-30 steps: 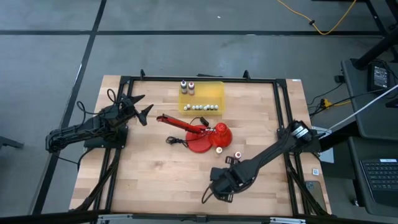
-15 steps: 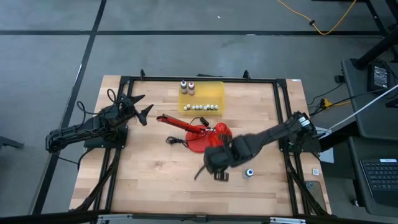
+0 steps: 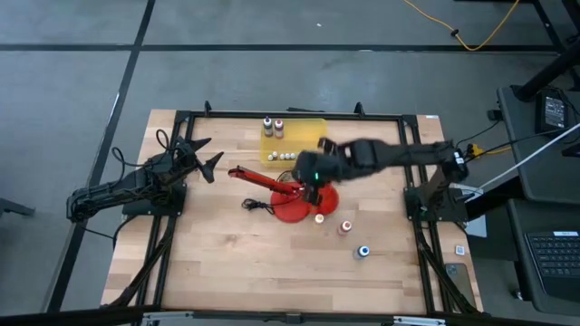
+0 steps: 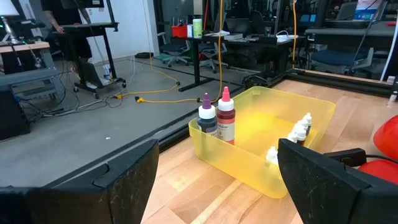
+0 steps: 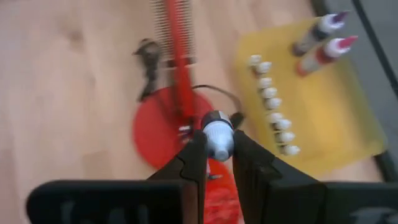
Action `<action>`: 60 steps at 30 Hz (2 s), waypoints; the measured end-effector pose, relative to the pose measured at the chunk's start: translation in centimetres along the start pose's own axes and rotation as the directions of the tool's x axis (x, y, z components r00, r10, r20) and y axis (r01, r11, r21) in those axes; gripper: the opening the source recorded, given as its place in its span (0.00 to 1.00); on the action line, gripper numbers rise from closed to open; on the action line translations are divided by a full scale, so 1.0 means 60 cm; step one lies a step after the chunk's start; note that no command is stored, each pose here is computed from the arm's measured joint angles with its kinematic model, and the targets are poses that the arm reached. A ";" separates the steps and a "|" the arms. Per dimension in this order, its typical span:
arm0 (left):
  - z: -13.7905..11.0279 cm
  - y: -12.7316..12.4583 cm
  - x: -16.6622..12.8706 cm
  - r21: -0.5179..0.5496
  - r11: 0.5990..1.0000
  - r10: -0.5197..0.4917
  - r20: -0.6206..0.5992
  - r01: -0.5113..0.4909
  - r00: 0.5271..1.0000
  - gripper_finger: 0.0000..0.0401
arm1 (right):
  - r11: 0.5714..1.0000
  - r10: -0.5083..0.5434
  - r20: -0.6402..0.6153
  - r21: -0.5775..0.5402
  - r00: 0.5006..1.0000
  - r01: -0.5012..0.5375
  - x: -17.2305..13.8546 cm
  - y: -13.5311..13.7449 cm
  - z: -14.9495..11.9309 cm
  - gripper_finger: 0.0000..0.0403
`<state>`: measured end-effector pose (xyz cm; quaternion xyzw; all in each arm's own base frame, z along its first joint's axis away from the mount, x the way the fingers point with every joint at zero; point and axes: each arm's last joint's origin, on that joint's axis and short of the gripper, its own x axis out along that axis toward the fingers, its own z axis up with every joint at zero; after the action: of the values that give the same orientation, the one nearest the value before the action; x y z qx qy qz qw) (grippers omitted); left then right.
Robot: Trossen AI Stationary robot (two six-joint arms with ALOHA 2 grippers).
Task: Pick & Place food coloring
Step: Put the black food coloring bottle into the yellow bin
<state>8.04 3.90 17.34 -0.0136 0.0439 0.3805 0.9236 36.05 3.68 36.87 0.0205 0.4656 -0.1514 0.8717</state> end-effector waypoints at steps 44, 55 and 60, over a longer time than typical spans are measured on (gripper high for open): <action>0.000 0.000 0.000 0.000 1.000 0.000 0.000 0.000 1.000 0.80 | 0.984 0.054 -0.493 0.176 0.869 0.039 0.316 -0.334 -0.041 0.15; 0.000 0.000 0.000 0.000 1.000 0.000 0.000 0.000 1.000 0.80 | 0.985 0.070 -0.546 0.169 0.835 0.028 0.352 -0.332 -0.057 0.15; 0.000 0.000 0.000 0.000 1.000 0.000 0.000 0.000 1.000 0.80 | 0.984 0.078 -0.584 0.174 0.808 0.030 0.368 -0.327 -0.080 0.15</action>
<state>8.05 3.91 17.33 -0.0136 0.0441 0.3805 0.9236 38.11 -19.59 18.14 0.1487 0.6972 -0.1669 0.6812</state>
